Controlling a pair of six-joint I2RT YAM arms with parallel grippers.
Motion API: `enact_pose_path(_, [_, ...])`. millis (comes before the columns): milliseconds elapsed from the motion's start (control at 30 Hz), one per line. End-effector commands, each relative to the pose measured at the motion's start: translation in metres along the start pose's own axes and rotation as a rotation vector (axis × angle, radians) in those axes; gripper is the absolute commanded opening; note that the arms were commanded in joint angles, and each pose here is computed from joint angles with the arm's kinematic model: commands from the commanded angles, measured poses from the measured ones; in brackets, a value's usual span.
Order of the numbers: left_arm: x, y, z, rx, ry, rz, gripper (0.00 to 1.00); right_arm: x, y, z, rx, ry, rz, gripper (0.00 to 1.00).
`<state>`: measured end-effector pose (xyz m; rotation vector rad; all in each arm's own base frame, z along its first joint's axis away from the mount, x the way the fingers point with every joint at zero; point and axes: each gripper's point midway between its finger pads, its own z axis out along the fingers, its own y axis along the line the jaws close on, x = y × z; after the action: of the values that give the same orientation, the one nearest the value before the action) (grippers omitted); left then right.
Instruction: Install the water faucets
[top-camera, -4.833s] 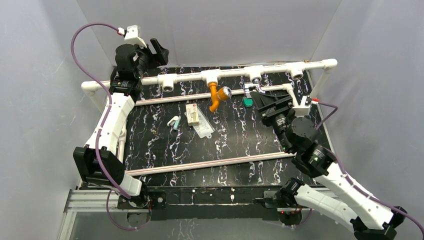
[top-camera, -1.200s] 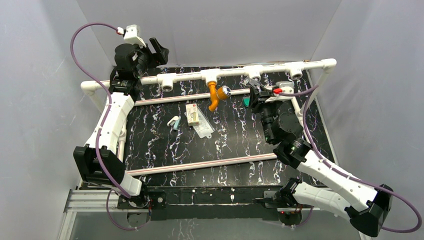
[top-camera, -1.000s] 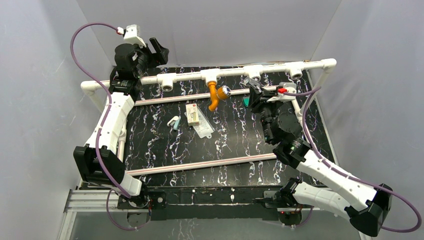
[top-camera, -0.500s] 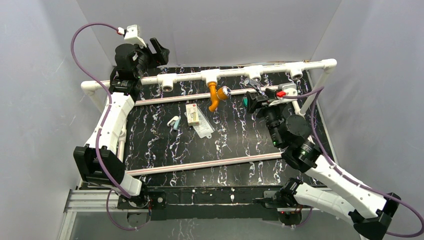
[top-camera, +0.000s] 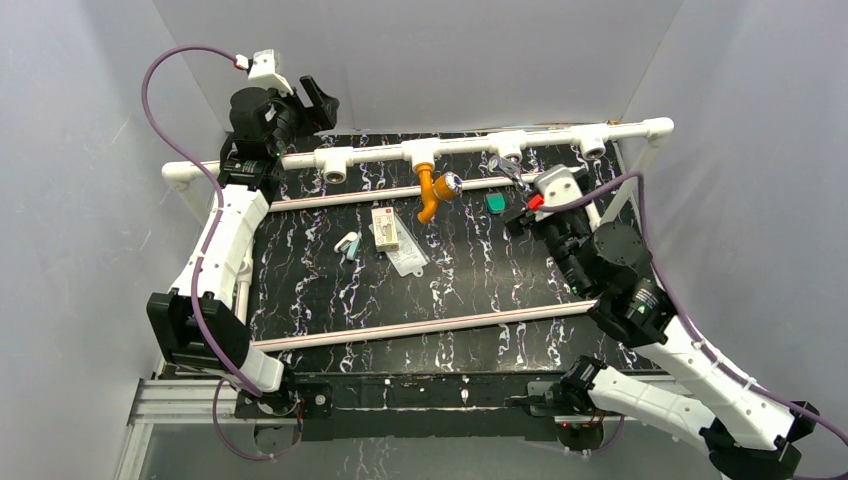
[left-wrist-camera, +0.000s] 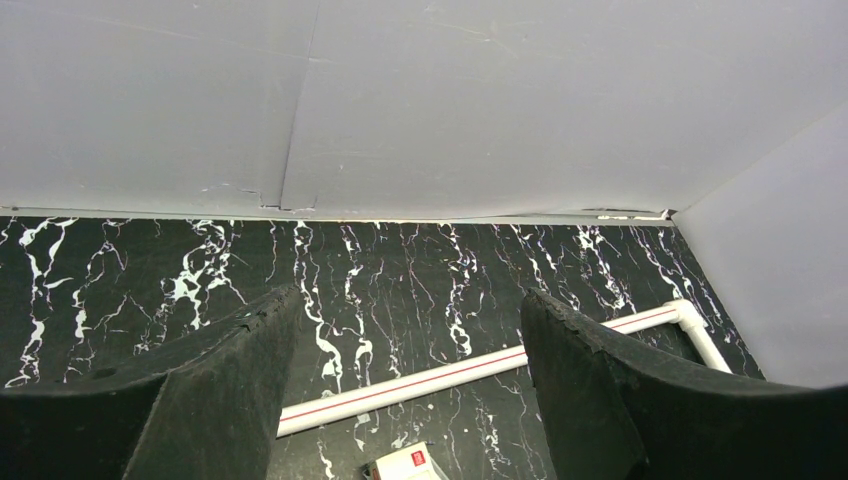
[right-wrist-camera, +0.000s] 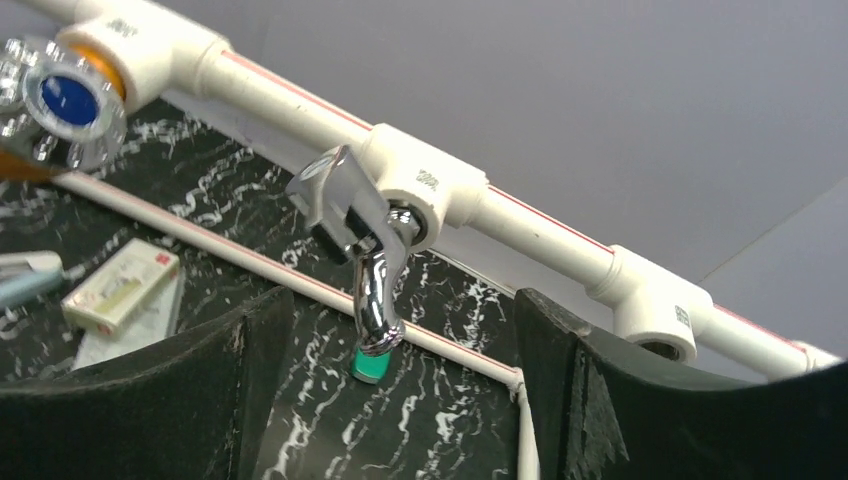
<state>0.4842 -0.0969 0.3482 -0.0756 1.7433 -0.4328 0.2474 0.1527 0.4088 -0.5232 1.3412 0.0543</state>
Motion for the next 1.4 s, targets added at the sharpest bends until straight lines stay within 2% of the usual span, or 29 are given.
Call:
enact_pose_path(0, [0.167, 0.065, -0.005, -0.174, 0.489, -0.083, 0.78, -0.011, 0.011, 0.002, -0.108, -0.052, -0.216, 0.88])
enact_pose_path(300, [0.167, 0.065, -0.005, -0.173, 0.49, -0.083, 0.78, -0.021, 0.012, 0.025, -0.038, -0.121, -0.27, 0.86])
enact_pose_path(567, [0.165, 0.065, -0.005, -0.173, 0.486, -0.083, 0.78, -0.022, 0.008, 0.041, 0.04, -0.127, -0.264, 0.71])
enact_pose_path(867, [0.166, 0.066, -0.005, -0.174, 0.486, -0.085, 0.78, -0.019, 0.006, 0.044, 0.084, -0.129, -0.207, 0.35])
enact_pose_path(1000, [0.165, 0.066, -0.005, -0.174, 0.486, -0.085, 0.78, -0.015, 0.004, 0.04, 0.106, -0.13, -0.105, 0.01])
enact_pose_path(1367, [0.167, 0.066, -0.005, -0.175, 0.49, -0.086, 0.78, -0.018, -0.005, 0.032, 0.201, -0.197, 0.28, 0.01])
